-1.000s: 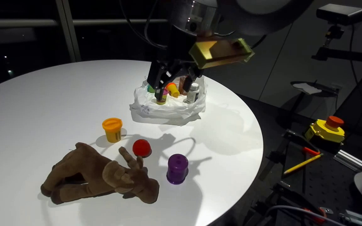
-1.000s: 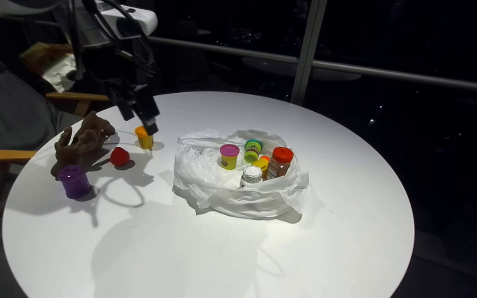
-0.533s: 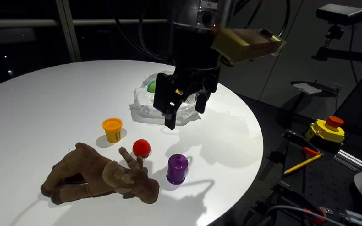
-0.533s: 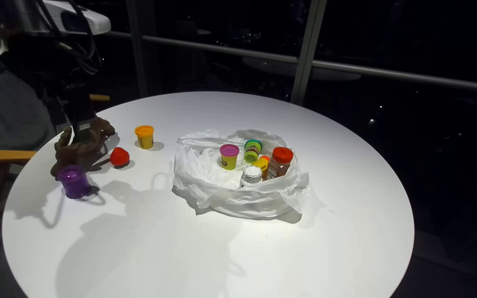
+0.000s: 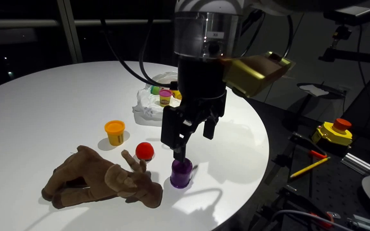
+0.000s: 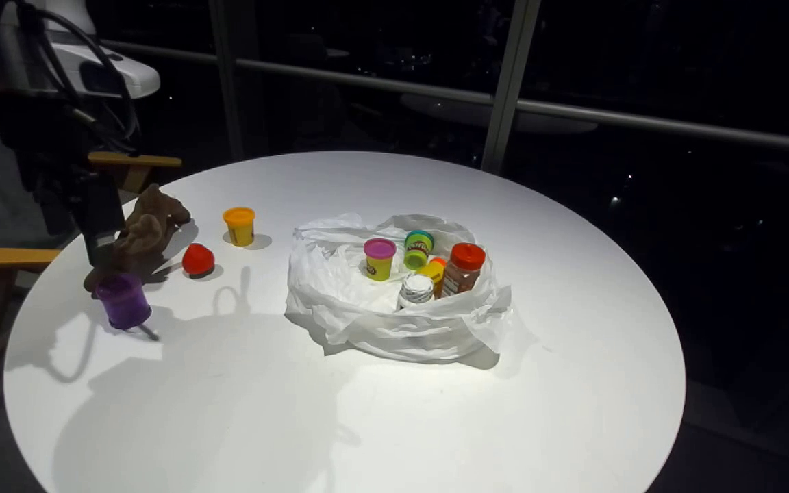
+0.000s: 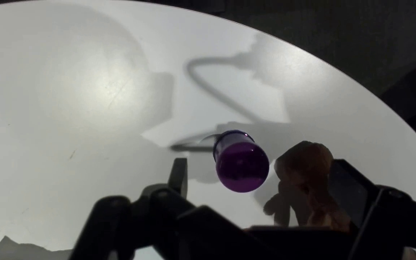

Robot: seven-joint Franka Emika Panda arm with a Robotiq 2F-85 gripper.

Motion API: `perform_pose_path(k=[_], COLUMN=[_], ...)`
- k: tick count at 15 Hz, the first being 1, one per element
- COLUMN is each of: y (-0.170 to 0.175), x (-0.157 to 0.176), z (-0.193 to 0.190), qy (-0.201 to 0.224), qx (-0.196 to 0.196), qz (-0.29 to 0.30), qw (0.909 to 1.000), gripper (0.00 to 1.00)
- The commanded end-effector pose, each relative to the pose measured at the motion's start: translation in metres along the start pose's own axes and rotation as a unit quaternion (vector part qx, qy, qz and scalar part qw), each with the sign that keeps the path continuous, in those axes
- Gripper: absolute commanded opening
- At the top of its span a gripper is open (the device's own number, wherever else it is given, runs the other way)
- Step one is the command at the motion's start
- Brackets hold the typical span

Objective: Pick the objects on the table and put them in the plastic bag

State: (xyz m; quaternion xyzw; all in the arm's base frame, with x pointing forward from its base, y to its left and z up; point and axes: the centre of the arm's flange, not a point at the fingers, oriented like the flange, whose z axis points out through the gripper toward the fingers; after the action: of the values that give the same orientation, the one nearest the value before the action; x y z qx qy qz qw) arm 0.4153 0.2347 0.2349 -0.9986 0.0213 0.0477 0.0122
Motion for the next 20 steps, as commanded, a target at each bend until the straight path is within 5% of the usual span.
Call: perform_pose_path(k=[1,12,14,20], y=[0.007,0.009,0.009,0.006], x=[0.007,0.017,0.018,0.024], z=[0.021,0.059,0.063,0.067], qy=[0.008,0.023,0.024,0.045], qx=[0.006,0.012,0.009,0.006], qz=[-0.013,-0.046,-0.051,-0.070], qw=[0.9999,0.9986,0.9984,0.9965], gripper=[1.00,1.00,0.74,0.27])
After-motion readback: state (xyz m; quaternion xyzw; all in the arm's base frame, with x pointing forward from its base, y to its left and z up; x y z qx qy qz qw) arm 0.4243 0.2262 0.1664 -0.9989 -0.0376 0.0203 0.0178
